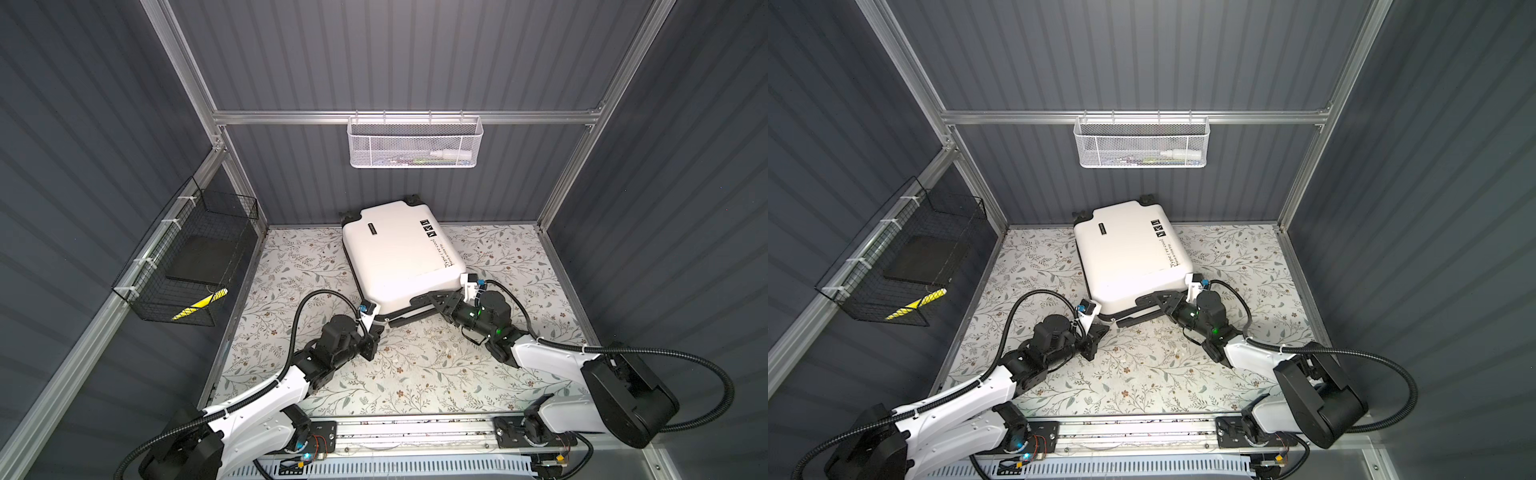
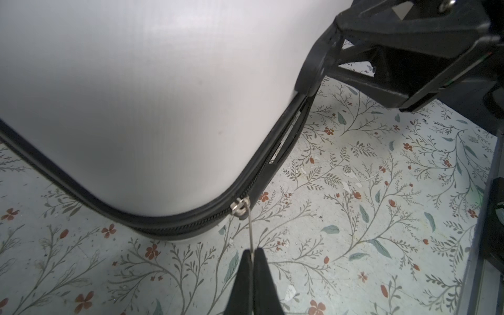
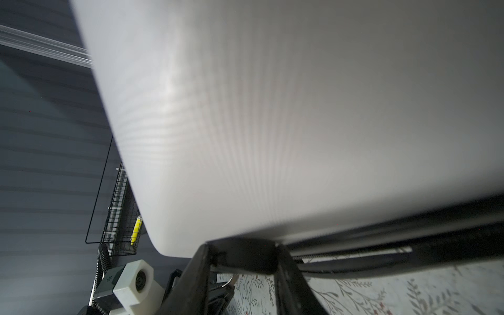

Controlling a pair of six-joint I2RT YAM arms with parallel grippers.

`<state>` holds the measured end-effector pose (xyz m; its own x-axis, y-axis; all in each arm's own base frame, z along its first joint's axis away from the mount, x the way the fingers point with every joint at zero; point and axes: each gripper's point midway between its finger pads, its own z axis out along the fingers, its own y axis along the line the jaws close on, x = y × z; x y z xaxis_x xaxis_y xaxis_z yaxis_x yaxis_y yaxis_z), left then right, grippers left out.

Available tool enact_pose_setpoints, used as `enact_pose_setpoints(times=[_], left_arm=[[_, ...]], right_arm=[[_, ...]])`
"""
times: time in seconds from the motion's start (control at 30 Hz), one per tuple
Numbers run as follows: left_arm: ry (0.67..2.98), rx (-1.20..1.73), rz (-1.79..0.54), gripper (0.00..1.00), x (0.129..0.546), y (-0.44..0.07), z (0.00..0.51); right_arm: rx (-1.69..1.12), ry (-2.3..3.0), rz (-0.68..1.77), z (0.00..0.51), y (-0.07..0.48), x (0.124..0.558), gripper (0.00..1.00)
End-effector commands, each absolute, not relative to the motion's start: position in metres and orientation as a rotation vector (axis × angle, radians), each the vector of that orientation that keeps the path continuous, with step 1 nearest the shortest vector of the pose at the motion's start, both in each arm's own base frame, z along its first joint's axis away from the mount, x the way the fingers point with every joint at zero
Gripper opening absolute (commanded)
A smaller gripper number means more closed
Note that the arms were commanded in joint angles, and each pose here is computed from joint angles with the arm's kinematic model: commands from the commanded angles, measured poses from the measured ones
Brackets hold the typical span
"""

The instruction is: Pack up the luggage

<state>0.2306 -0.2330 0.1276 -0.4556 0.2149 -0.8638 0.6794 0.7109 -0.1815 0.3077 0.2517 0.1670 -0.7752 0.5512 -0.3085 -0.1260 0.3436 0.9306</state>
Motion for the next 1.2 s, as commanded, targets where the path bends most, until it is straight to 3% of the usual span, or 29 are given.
enact_pose_setpoints(times=[0.0,0.7,1.17], left_arm=[[1.966,0.748,-0.726,0.0,0.222,-0.247,0.135],[1.945,0.763,-0.851,0.0,0.222,-0.269,0.134],[1.902,0.819,-0.917,0.0,0.232,-0.32,0.134]], right_arm=[[0.226,1.864,1.572,0.223,0.265,0.308,0.31],[0.161,1.852,1.622,0.237,0.284,0.309,0.21],[0.146,1.872,1.633,0.234,0.297,0.313,0.19]])
